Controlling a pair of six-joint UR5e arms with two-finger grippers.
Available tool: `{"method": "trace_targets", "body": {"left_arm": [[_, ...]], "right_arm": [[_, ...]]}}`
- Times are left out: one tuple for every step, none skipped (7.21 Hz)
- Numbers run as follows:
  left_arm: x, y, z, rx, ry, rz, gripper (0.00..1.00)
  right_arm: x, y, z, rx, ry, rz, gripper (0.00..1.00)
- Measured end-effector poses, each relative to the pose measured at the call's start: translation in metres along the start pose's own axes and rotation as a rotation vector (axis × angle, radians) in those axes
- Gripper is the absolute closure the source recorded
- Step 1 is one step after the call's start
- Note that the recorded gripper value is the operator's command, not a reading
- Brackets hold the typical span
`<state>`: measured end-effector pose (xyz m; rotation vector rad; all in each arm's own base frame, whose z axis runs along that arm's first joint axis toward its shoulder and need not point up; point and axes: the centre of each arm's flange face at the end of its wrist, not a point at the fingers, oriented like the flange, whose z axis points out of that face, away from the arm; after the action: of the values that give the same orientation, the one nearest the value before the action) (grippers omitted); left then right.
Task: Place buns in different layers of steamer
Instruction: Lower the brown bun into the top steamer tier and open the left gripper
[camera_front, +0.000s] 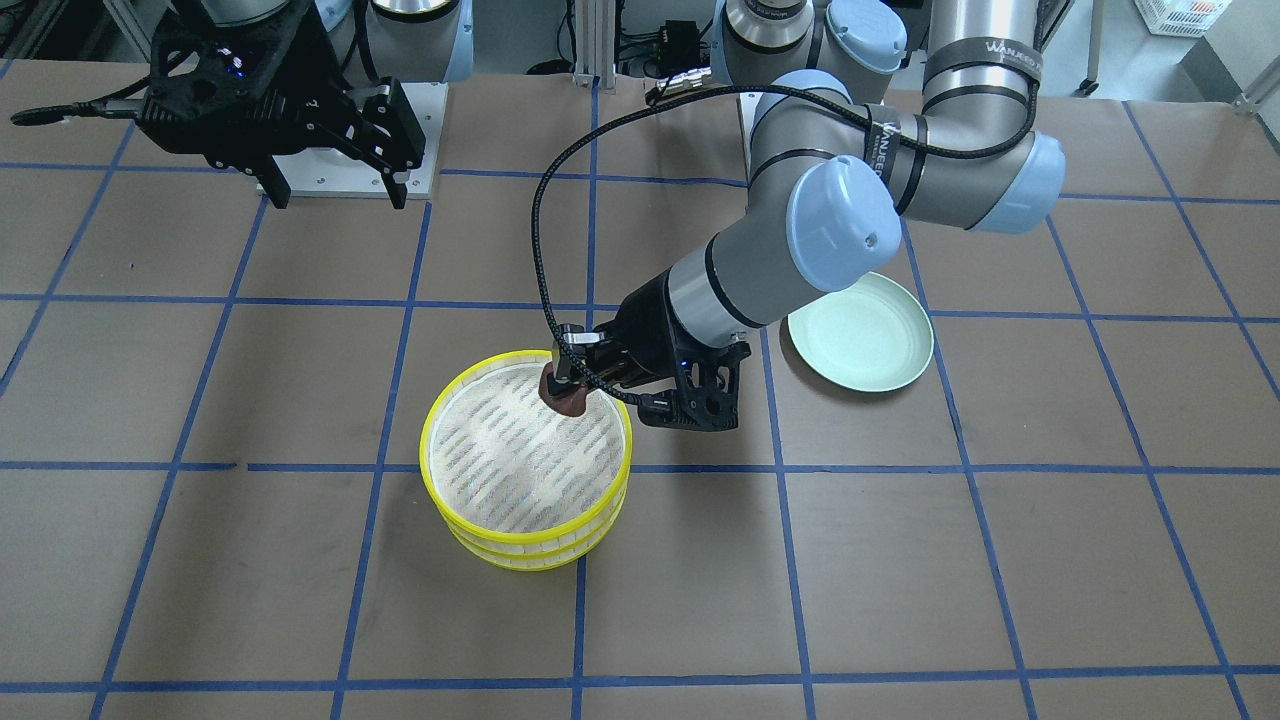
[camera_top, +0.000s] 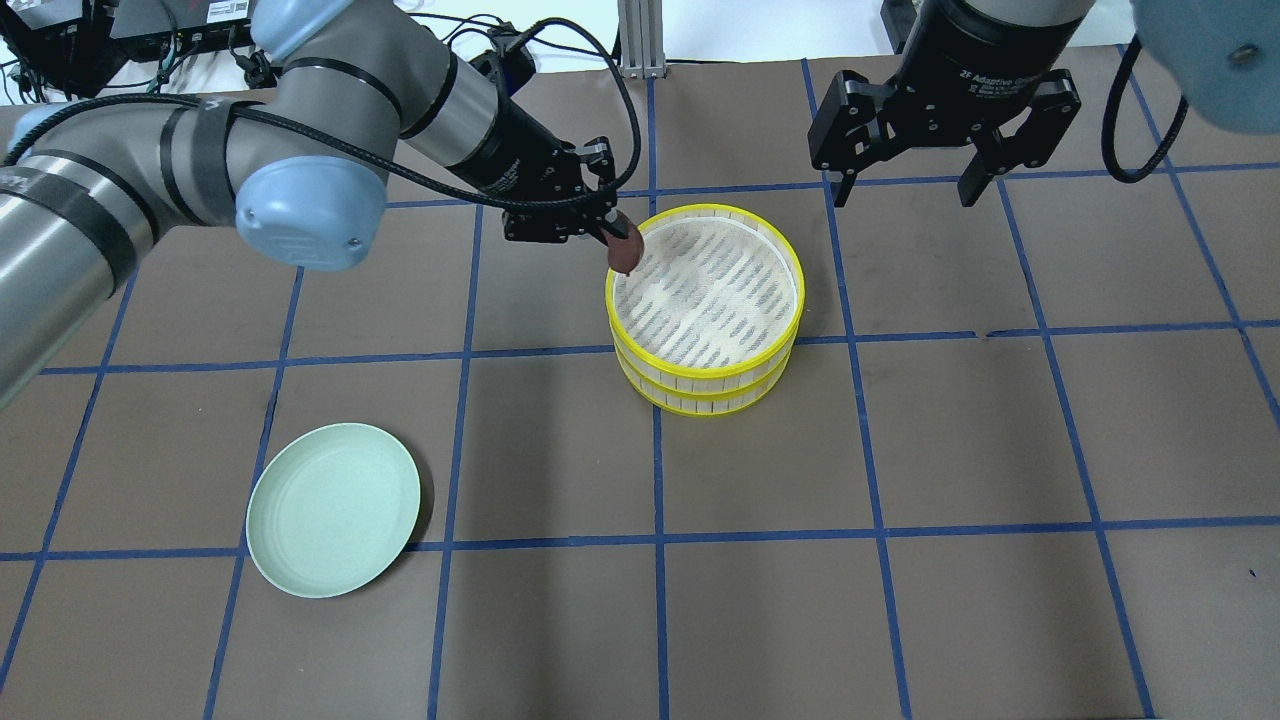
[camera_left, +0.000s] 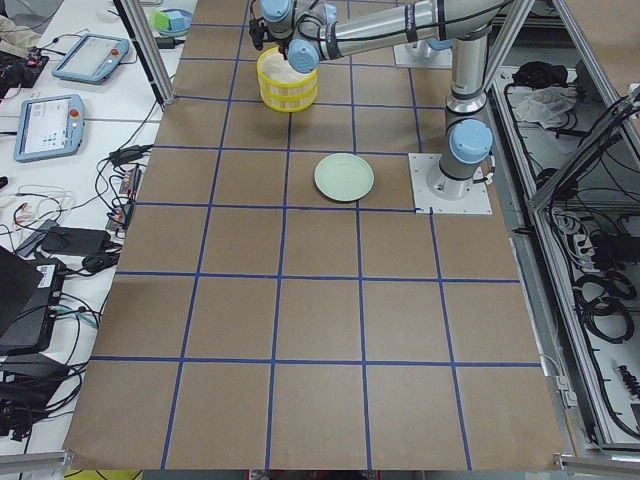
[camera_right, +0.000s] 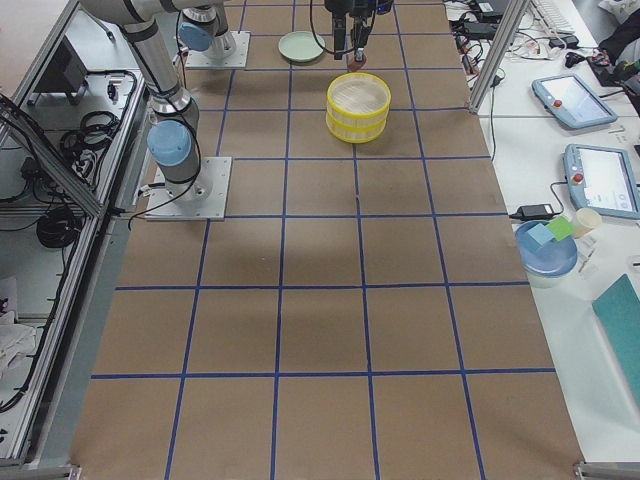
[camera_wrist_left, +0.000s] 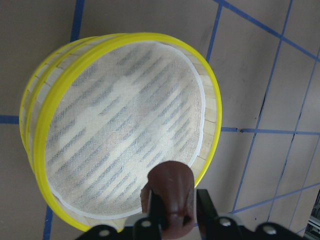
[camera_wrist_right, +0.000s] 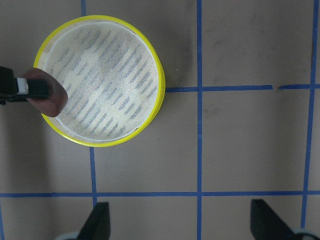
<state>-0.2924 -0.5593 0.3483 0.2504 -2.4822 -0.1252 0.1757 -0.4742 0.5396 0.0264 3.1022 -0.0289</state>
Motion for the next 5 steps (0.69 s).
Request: {"method": "trace_targets", "body": {"left_arm": [[-0.003, -0.001, 0.011, -0.015, -0.001, -0.012, 0.00], [-0.006, -0.002, 0.017, -0.025, -0.002, -0.023, 0.00], [-0.007, -0.002, 0.020, -0.028, -0.003, -0.029, 0.00], [-0.006, 0.000, 0.016, -0.019, -0.014, -0.029, 0.00], [-0.007, 0.002, 0.008, 0.011, -0.065, -0.023, 0.00]], "right_arm": [[0.000, 0.000, 0.000, 0.000, 0.001, 0.000, 0.00], [0.001, 0.001, 0.000, 0.000, 0.005, -0.001, 0.00], [0.002, 0.000, 0.000, 0.004, 0.027, -0.010, 0.00], [0.005, 0.000, -0.001, 0.011, 0.058, -0.023, 0.00], [0.006, 0.000, -0.001, 0.014, 0.068, -0.029, 0.00]]}}
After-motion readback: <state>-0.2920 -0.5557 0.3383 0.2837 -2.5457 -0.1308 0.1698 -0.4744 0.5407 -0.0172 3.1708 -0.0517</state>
